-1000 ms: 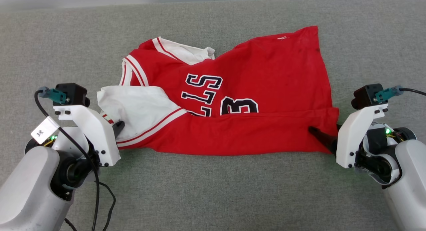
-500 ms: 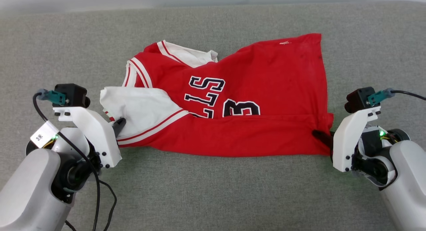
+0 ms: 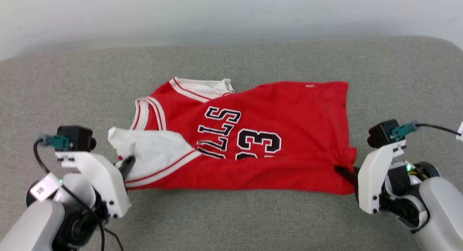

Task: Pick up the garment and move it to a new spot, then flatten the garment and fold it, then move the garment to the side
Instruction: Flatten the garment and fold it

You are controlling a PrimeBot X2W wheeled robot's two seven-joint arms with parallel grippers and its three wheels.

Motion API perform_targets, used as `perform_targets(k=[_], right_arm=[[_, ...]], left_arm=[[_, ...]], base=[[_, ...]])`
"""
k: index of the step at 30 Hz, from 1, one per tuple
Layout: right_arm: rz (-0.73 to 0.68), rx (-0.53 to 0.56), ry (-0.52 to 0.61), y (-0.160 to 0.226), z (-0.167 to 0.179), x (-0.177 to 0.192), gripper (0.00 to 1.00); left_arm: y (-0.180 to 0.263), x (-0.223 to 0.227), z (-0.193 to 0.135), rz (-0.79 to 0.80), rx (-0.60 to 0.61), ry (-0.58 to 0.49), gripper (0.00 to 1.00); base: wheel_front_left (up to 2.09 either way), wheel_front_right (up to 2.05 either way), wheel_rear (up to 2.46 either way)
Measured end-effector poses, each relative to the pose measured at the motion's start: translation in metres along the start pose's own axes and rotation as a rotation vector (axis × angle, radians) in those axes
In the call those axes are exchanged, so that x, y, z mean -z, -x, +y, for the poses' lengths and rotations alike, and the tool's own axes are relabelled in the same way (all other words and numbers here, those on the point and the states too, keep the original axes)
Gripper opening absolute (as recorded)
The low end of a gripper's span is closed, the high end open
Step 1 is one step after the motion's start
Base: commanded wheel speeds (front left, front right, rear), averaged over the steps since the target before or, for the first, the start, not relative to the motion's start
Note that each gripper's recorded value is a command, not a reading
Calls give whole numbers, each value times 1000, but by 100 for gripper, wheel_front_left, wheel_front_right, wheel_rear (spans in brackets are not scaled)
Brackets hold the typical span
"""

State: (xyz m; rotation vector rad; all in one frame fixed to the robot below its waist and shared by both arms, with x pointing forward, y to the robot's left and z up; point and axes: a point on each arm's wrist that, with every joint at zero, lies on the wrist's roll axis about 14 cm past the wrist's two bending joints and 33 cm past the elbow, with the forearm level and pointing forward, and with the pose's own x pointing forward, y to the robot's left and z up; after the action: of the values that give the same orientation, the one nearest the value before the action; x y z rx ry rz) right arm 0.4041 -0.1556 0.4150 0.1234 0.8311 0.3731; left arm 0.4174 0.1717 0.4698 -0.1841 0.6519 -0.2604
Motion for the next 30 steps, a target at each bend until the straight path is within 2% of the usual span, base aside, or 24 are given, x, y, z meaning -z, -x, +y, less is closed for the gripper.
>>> perform_targets(k=[12,13,20,23,30], right_arm=[[3,-51,-45,27,19,35,0],[29,-51,-85,29,19,54,0],[90,-39,-204,29,22,98,0],[66,-34,-231,24,24,98,0],[-42,-3,-236,17,20,82,0]], left_arm=[[46,48,22,37,-107,137,0],[53,71,25,84,-123,190,0],[55,119,25,164,-136,340,0],[49,126,28,166,-139,352,0],[30,110,33,98,-123,328,0]], base=[[0,0,0],[0,0,0],[0,0,0],[0,0,0],[0,0,0]])
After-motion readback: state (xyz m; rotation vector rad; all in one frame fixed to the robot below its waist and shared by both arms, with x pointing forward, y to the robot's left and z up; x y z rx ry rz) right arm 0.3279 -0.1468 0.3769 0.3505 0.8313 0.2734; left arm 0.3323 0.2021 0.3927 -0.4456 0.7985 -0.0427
